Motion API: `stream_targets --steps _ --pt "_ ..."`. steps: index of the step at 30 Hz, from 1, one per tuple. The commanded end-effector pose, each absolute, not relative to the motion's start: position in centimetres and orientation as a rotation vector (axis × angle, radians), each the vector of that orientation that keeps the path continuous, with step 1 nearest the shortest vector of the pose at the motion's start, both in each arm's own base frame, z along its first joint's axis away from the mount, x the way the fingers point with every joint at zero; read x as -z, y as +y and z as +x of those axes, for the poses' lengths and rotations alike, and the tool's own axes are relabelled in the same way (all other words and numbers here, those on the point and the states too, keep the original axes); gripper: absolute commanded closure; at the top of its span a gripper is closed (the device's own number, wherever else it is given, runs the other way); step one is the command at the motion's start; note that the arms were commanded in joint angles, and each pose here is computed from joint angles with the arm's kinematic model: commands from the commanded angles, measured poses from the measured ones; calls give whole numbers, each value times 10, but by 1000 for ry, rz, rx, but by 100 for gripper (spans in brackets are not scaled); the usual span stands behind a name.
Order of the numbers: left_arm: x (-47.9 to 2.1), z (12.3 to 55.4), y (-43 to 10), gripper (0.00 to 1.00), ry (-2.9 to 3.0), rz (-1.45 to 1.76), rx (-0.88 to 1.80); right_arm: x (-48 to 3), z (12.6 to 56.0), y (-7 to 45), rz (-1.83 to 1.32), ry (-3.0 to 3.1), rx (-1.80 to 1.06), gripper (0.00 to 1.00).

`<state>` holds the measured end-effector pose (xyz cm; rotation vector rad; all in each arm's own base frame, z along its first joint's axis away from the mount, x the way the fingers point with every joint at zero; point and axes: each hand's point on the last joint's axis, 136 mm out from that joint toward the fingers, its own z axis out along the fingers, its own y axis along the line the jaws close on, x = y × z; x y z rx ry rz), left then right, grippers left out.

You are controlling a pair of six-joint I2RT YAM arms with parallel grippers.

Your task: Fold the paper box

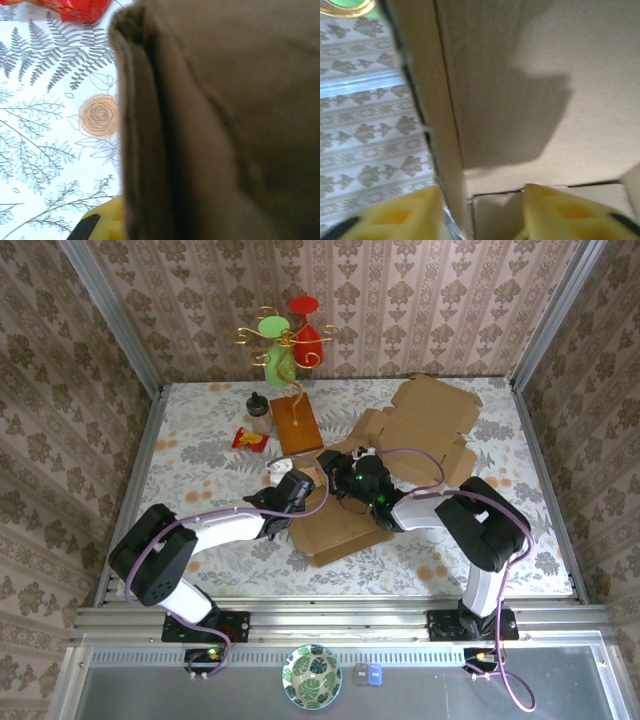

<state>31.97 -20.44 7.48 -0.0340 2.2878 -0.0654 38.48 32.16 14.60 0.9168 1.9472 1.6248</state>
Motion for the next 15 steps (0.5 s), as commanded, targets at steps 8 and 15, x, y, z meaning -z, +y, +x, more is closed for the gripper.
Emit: stream_targets --steps 8,15 --pt "-100 329 -201 100 2221 77 69 -182 370 260 978 2070 -1402 21" --pt "-119 340 -206 100 2231 137 314 -219 369 181 957 2059 -1213 18"
